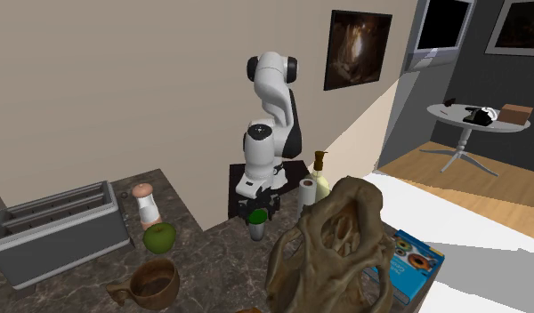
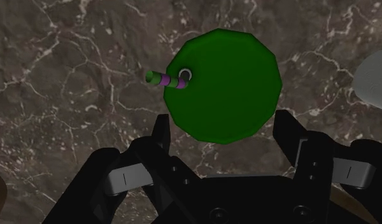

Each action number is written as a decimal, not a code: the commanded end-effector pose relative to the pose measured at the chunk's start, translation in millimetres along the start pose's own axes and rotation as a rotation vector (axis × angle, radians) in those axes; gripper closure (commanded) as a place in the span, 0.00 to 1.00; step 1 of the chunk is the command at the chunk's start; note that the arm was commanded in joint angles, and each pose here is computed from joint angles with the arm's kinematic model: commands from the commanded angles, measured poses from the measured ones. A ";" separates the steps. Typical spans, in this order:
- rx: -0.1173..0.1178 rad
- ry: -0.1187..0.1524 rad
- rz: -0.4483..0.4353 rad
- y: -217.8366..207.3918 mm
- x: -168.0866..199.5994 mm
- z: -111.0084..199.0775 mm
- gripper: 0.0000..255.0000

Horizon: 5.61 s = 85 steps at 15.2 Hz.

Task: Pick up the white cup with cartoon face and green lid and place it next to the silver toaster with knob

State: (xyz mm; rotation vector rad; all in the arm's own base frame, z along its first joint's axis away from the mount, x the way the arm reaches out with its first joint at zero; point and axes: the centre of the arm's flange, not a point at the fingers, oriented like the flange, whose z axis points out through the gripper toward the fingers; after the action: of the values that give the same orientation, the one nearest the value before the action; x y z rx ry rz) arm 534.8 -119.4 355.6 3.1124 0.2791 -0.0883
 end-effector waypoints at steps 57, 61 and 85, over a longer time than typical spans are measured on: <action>0.000 -0.002 0.001 24.4 -32.1 -275.1 1.00; 0.000 -0.002 0.001 67.0 -63.2 -272.8 1.00; 0.000 -0.002 0.001 322.7 -249.6 -259.4 1.00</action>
State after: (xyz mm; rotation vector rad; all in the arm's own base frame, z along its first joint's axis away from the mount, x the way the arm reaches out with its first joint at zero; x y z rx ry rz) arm 369.7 -464.0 632.7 3.1129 0.2750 -0.0918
